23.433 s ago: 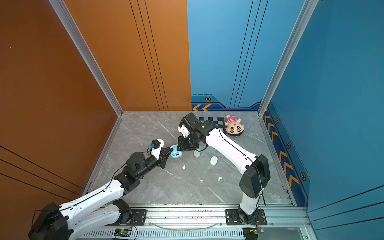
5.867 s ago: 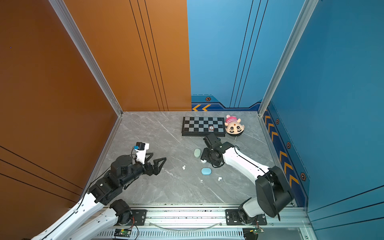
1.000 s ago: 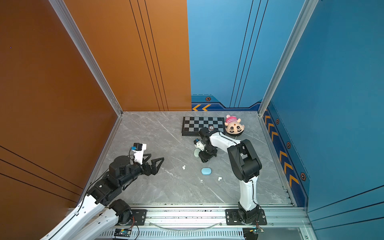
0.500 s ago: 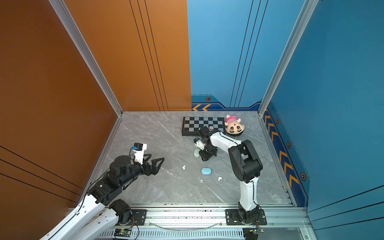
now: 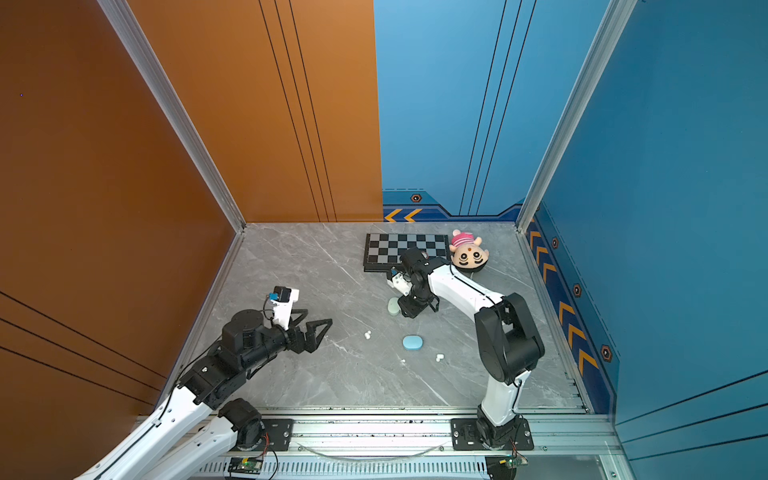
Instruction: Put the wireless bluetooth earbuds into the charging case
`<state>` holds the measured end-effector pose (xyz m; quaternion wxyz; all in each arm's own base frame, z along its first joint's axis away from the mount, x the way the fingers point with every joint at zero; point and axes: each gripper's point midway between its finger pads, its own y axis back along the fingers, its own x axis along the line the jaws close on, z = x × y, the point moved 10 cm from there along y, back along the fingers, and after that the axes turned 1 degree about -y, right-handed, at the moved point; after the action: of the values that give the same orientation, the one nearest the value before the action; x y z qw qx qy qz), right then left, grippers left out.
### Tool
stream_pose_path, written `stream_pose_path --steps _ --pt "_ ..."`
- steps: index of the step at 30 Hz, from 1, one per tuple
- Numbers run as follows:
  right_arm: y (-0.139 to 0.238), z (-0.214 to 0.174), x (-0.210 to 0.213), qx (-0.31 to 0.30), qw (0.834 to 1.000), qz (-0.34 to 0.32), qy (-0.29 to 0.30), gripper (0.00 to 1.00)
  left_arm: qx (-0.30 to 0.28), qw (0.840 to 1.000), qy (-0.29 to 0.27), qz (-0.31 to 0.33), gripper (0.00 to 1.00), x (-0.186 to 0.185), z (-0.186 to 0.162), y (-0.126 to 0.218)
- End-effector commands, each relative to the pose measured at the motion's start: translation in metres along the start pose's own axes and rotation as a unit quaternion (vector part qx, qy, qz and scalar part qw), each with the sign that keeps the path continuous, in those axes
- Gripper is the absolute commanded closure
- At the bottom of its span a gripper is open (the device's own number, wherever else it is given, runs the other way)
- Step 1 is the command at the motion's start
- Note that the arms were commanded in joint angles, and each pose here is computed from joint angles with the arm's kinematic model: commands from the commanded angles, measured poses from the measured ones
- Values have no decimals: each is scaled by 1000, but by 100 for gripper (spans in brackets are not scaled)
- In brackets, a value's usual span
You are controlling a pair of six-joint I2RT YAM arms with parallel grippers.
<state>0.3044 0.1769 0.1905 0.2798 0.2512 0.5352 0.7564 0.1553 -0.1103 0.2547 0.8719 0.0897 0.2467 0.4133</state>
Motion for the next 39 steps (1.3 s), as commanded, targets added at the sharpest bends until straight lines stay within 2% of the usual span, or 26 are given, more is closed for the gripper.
stream_pose_path --steps 1,5,8,13,17,20,21,22,23,29,35,39 --pt "29 -4 21 -23 998 53 32 79 -16 992 -80 -93 9 -17 14 3" --pt "59 3 46 -48 992 100 67 80 -20 983 -119 -137 8 -24 15 6" --pt "81 9 63 -74 988 109 86 80 -42 975 -143 -164 7 -30 20 11" --pt "114 11 91 -126 970 164 126 82 -67 961 -167 -209 10 -41 34 15" --pt "134 1 107 -165 943 234 172 82 -54 951 -165 -257 11 -49 41 13" --pt "146 -11 117 -197 911 287 222 83 -50 942 -158 -291 12 -56 48 14" --pt "149 -13 120 -204 905 290 234 83 -48 939 -156 -303 13 -58 50 15" --pt "152 -15 122 -208 903 291 239 83 -44 936 -155 -312 12 -60 51 15" --pt "154 -15 123 -211 901 293 241 83 -42 933 -154 -323 18 -63 52 16" --pt "161 -15 127 -221 892 305 249 83 -20 916 -155 -370 24 -72 48 16" --pt "163 -14 132 -220 890 310 253 83 -19 914 -160 -373 25 -76 45 9" --pt "161 -13 133 -217 890 312 252 83 -28 912 -165 -374 31 -80 46 5"
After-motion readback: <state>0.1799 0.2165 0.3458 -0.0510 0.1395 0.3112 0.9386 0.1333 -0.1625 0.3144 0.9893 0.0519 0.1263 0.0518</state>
